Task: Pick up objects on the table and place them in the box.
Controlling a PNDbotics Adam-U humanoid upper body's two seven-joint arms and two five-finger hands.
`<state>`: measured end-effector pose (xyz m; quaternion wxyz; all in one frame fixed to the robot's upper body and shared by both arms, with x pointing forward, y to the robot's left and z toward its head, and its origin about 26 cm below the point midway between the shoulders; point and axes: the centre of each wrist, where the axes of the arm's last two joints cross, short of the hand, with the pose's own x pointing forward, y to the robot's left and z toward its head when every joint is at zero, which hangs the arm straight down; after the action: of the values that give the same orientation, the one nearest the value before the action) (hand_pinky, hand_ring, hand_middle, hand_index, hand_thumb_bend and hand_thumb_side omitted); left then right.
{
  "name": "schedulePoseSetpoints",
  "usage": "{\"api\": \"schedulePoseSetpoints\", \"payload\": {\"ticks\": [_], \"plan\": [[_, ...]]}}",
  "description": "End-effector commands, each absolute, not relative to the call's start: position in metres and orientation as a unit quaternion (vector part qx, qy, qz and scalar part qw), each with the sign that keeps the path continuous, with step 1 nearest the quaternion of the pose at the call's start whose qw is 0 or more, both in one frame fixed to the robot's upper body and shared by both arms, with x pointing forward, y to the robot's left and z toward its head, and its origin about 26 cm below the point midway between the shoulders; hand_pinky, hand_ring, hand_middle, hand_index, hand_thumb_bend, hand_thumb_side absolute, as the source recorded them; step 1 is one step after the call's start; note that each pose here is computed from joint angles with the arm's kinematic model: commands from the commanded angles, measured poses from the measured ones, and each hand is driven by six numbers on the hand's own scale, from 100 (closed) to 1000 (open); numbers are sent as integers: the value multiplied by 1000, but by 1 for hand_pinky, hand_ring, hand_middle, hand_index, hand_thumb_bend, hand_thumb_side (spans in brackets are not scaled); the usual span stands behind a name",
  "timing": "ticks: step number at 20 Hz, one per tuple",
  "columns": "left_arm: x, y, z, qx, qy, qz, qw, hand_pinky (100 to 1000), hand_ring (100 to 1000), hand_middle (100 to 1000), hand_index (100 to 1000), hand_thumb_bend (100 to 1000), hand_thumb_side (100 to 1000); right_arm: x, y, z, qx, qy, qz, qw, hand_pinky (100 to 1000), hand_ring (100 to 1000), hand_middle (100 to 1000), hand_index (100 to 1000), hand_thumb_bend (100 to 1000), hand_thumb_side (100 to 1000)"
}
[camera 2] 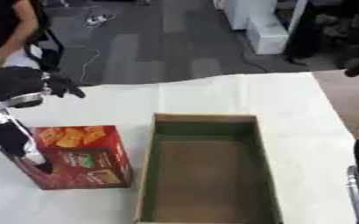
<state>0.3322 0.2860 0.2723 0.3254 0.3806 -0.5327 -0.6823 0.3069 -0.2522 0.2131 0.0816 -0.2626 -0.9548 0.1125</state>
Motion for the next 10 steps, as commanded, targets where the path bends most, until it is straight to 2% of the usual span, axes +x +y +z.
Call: {"api": "schedulePoseSetpoints", "payload": {"ticks": [1, 8, 9, 10], "plan": [[332, 286, 275, 370, -537, -677, 340, 632, 711, 785, 894, 982, 466, 305, -253, 221, -264, -955, 115, 66, 429, 624, 719, 811, 100, 869], [331, 283, 269, 358, -517, -690, 357, 640, 733, 797, 897, 977, 473, 305, -253, 222, -265, -955, 114, 66, 429, 624, 719, 810, 100, 868], [332, 282, 267, 355, -515, -693, 359, 639, 734, 797, 896, 1000, 466, 305, -253, 222, -264, -955, 114, 66, 429, 623, 719, 810, 100, 868], [332, 282, 265, 353, -513, -695, 360, 640, 734, 797, 897, 977, 474, 305, -253, 222, -264, -955, 113, 66, 429, 623, 719, 810, 100, 868]]}}
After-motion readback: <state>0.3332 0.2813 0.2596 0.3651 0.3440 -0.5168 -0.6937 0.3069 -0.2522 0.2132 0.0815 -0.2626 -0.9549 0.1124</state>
